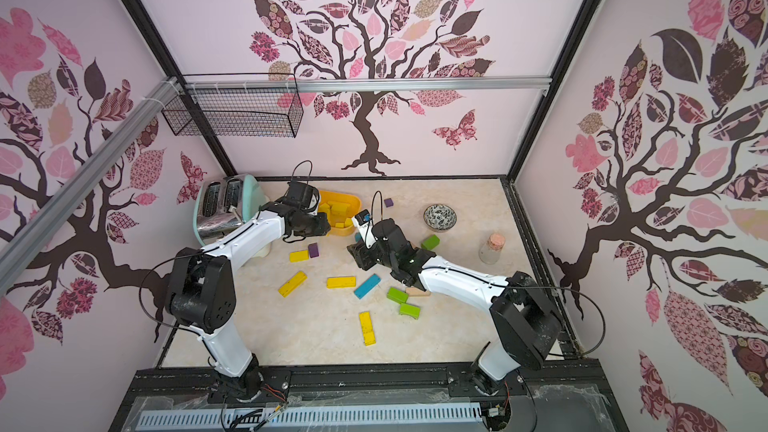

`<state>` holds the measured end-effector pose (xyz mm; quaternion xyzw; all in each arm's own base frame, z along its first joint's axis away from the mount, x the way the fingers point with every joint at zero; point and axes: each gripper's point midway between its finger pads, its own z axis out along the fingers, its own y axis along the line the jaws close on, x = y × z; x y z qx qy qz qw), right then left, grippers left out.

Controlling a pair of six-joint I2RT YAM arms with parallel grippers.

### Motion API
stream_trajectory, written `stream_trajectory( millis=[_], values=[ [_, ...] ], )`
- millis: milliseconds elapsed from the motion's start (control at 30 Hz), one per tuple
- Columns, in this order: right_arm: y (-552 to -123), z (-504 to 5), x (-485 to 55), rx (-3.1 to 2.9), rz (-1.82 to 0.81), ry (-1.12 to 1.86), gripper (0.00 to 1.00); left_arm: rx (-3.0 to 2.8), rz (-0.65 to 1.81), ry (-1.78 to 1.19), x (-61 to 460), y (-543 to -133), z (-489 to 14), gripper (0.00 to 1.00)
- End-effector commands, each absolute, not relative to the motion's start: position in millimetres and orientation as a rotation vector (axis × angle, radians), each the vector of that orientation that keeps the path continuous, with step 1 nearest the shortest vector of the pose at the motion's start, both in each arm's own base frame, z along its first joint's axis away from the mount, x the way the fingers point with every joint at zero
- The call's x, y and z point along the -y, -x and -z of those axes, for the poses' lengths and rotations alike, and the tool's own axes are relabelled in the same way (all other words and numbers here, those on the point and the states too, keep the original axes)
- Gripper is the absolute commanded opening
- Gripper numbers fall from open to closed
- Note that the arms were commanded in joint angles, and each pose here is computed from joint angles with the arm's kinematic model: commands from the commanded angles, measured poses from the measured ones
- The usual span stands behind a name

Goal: Pick out the yellow building blocks
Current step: Place the building block in the storage box.

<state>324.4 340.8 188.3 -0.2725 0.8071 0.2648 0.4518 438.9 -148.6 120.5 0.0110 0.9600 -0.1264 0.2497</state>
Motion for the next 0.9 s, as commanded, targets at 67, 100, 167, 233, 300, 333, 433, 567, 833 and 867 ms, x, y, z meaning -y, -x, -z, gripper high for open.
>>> stream_trajectory(
  millis=[67,100,167,233,300,333,433,567,833,867],
  values=[
    [-340,-201,-344,-1.966,-0.661,0.651,0.55,-2.536,0.4,-0.016,155,-472,-140,0.26],
    [-340,-200,-344,-1.968,-0.663,0.651,0.55,-2.527,0.399,-0.009,154,-478,-142,0.26],
    [-341,-201,-344,-1.97,-0.67,0.648,0.55,-2.516,0.398,0.007,150,-487,-144,0.26],
    [-340,-202,-345,-1.969,-0.68,0.649,0.55,-2.496,0.412,0.024,146,-497,-148,0.26],
    [-339,-201,-346,-1.973,-0.692,0.649,0.55,-2.48,0.433,0.049,140,-506,-151,0.27],
    [-339,-200,-346,-1.976,-0.696,0.646,0.55,-2.476,0.446,0.059,137,-510,-151,0.27],
    [-339,-199,-348,-1.983,-0.711,0.645,0.55,-2.485,0.516,0.099,127,-520,-148,0.28],
    [-341,-196,-352,-1.997,-0.723,0.646,0.55,-2.458,0.678,0.207,112,-529,-148,0.31],
    [-342,-193,-360,-2.024,-0.766,0.643,0.55,-2.419,0.754,0.271,97,-530,-152,0.5],
    [-342,-193,-361,-2.025,-0.768,0.642,0.55,-2.417,0.755,0.27,97,-530,-153,0.51]
  ],
)
